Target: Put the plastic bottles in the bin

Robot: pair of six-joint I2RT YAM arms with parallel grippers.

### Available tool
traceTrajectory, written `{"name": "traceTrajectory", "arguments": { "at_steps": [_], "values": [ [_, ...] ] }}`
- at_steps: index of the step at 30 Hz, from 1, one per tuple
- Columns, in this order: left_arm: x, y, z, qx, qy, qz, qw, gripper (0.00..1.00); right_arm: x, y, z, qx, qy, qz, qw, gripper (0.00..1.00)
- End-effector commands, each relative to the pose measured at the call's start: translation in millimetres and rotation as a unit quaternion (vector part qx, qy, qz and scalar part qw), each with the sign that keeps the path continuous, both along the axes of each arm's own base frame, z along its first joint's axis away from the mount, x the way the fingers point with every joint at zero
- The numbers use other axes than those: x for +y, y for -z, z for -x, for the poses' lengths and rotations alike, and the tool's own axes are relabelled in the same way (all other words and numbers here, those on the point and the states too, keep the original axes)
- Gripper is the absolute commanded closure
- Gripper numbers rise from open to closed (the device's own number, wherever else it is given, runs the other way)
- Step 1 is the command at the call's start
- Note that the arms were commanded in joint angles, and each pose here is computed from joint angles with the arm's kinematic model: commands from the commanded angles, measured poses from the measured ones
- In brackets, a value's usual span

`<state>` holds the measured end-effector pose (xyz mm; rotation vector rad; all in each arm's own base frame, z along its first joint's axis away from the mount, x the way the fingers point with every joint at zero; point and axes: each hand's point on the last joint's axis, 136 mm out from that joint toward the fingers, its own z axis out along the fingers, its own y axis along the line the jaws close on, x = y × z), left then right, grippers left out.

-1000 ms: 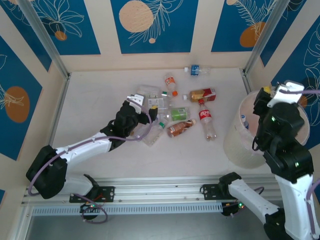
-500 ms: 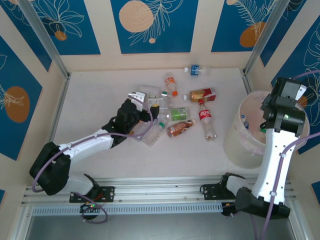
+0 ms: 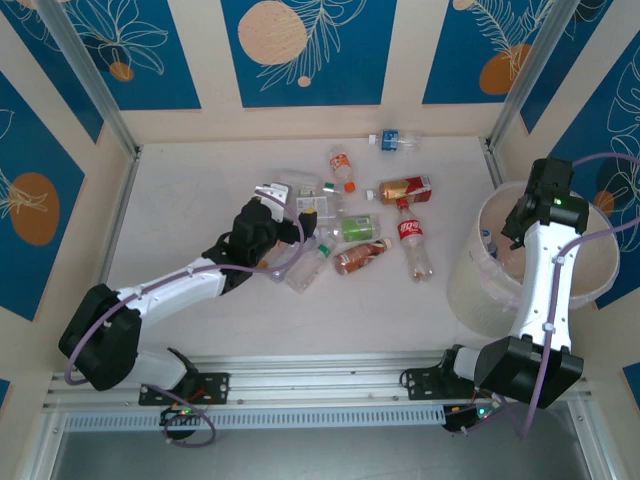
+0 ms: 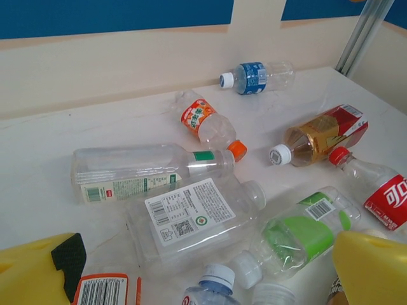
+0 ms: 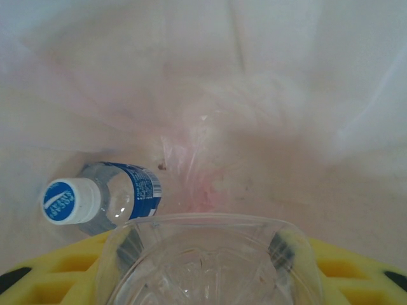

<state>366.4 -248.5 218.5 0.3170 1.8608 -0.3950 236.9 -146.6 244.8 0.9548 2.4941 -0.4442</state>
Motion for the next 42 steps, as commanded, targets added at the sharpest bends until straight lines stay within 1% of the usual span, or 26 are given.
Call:
{"name": "traceTrajectory", "arguments": {
  "at_steps": [1, 3, 5, 8, 10, 11, 12, 17, 22, 23, 28, 32, 35, 37, 39, 41, 42],
  "values": [
    [8, -14, -7, -0.002, -0.021, 0.011, 1.000, 0.00, -9, 14, -3, 0.012, 0.025, 0.008, 1.000, 0.68],
    [12, -13, -8, 0.001, -0.029, 0.010, 1.000, 0.00, -11, 18, -5, 0.016, 0.029, 0.009, 0.999, 0.62],
    [15, -11, -9, 0.003, -0.035, 0.010, 0.999, 0.00, -7, 18, -8, 0.004, 0.023, -0.001, 1.000, 0.53],
    [18, -9, -10, 0.008, -0.044, 0.013, 0.999, 0.00, -2, 12, -12, -0.020, 0.014, -0.007, 1.000, 0.41],
    [20, -8, -11, 0.011, -0.047, 0.015, 0.999, 0.00, 0, 6, -13, -0.035, 0.010, -0.005, 0.999, 0.36],
    [21, -6, -11, 0.014, -0.050, 0.014, 0.999, 0.00, 0, 3, -12, -0.040, 0.011, -0.002, 0.999, 0.30],
    [22, -7, -11, 0.015, -0.052, 0.014, 0.998, 0.00, 1, -1, -11, -0.044, 0.012, 0.002, 0.999, 0.26],
    [30, -5, -13, 0.021, -0.068, 0.015, 0.997, 0.00, 1, -21, -6, -0.071, 0.014, 0.029, 0.997, 0.15],
    [36, -1, -16, 0.030, -0.082, 0.023, 0.996, 0.00, 5, -47, -4, -0.118, 0.011, 0.053, 0.992, 0.06],
    [38, 1, -17, 0.033, -0.085, 0.025, 0.996, 0.00, 7, -53, -4, -0.133, 0.009, 0.056, 0.990, 0.00],
    [48, 6, -20, 0.048, -0.106, 0.035, 0.993, 0.00, 27, -85, -6, -0.212, -0.023, 0.047, 0.976, 0.01],
    [55, 12, -22, 0.062, -0.117, 0.046, 0.990, 0.00, 53, -116, -8, -0.301, -0.077, 0.033, 0.950, 0.00],
    [62, 17, -23, 0.072, -0.129, 0.053, 0.988, 0.00, 77, -138, -9, -0.369, -0.135, 0.019, 0.919, 0.01],
    [64, 19, -24, 0.077, -0.132, 0.058, 0.987, 0.00, 98, -149, -10, -0.408, -0.181, -0.005, 0.895, 0.01],
    [67, 21, -24, 0.081, -0.134, 0.062, 0.986, 0.00, 128, -161, -11, -0.445, -0.248, -0.045, 0.859, 0.00],
    [68, 24, -23, 0.085, -0.134, 0.066, 0.985, 0.00, 155, -170, -11, -0.460, -0.310, -0.087, 0.827, 0.00],
    [69, 25, -23, 0.087, -0.134, 0.067, 0.985, 0.00, 166, -173, -12, -0.460, -0.335, -0.105, 0.816, 0.00]
  ]
}}
